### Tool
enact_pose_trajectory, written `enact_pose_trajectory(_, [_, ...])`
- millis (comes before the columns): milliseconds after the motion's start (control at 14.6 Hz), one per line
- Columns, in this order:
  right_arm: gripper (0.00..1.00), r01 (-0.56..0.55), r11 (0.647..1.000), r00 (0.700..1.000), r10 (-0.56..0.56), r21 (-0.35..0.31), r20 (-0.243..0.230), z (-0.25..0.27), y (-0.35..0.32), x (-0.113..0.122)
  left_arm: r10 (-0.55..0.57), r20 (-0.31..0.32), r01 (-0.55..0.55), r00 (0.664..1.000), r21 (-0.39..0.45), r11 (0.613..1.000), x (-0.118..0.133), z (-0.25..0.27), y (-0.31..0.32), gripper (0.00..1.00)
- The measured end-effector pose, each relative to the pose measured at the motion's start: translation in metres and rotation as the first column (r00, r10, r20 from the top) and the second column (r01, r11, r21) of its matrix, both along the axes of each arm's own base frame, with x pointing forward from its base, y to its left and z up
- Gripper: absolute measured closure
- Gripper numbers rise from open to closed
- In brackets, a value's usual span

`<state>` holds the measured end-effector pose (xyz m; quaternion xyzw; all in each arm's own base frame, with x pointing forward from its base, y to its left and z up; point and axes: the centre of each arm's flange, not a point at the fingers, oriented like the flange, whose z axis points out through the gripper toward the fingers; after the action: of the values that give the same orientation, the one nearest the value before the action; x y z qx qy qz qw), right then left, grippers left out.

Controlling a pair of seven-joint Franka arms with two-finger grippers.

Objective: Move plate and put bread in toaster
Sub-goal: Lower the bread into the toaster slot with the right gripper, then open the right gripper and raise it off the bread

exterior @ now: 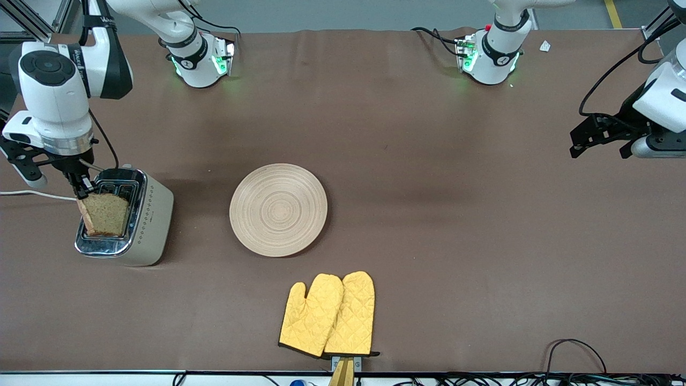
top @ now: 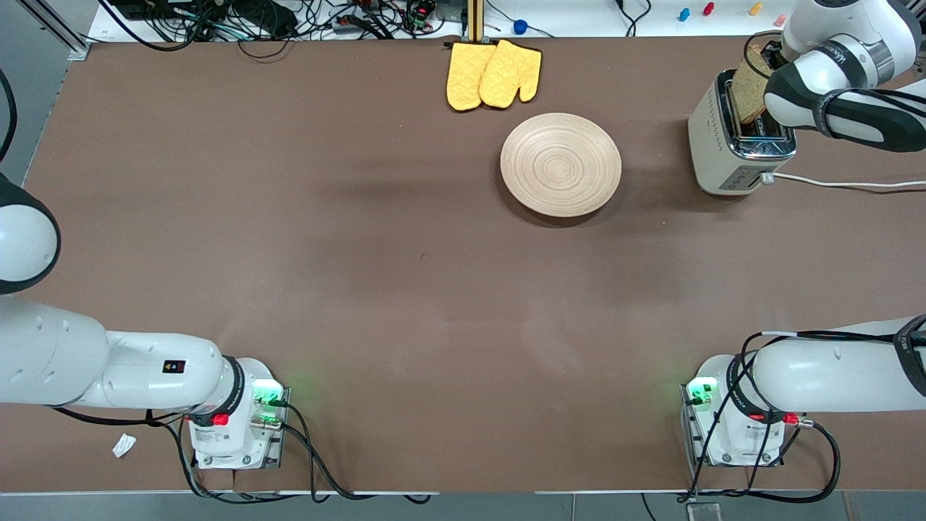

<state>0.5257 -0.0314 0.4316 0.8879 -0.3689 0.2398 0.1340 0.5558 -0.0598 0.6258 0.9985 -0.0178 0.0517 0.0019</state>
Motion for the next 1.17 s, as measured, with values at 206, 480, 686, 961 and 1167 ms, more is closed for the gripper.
enact_pose_trajectory(206, [0.46,0.001,1.0,1.0,-0.001,0.0,0.002,0.001,0.0,0.0,0.0,0.0,0.0,1.0,0.0,1.0,0.0,0.0,0.0,0.0])
enact_pose_trajectory(480, [0.07,0.0,1.0,1.0,0.0,0.001,0.012,0.006,-0.001,0.0,0.0,0.0,0.0,1.0,0.0,1.0,0.0,0.0,0.0,0.0])
enact_pose_trajectory(686, [0.0,0.001,1.0,1.0,-0.001,0.001,0.022,0.012,-0.001,0.0,0.0,0.0,0.0,1.0,0.0,1.0,0.0,0.0,0.0,0.0])
enact_pose_trajectory(961, [0.0,0.013,1.0,1.0,-0.013,-0.002,0.026,0.021,-0.004,-0.005,0.0,0.0,0.0,1.0,0.0,1.0,0.0,0.0,0.0,0.0])
enact_pose_trajectory(1167, [0.0,0.028,1.0,0.999,-0.028,-0.006,0.025,0.03,-0.006,-0.009,0.0,0.0,0.0,1.0,0.0,1.0,0.0,0.0,0.0,0.0])
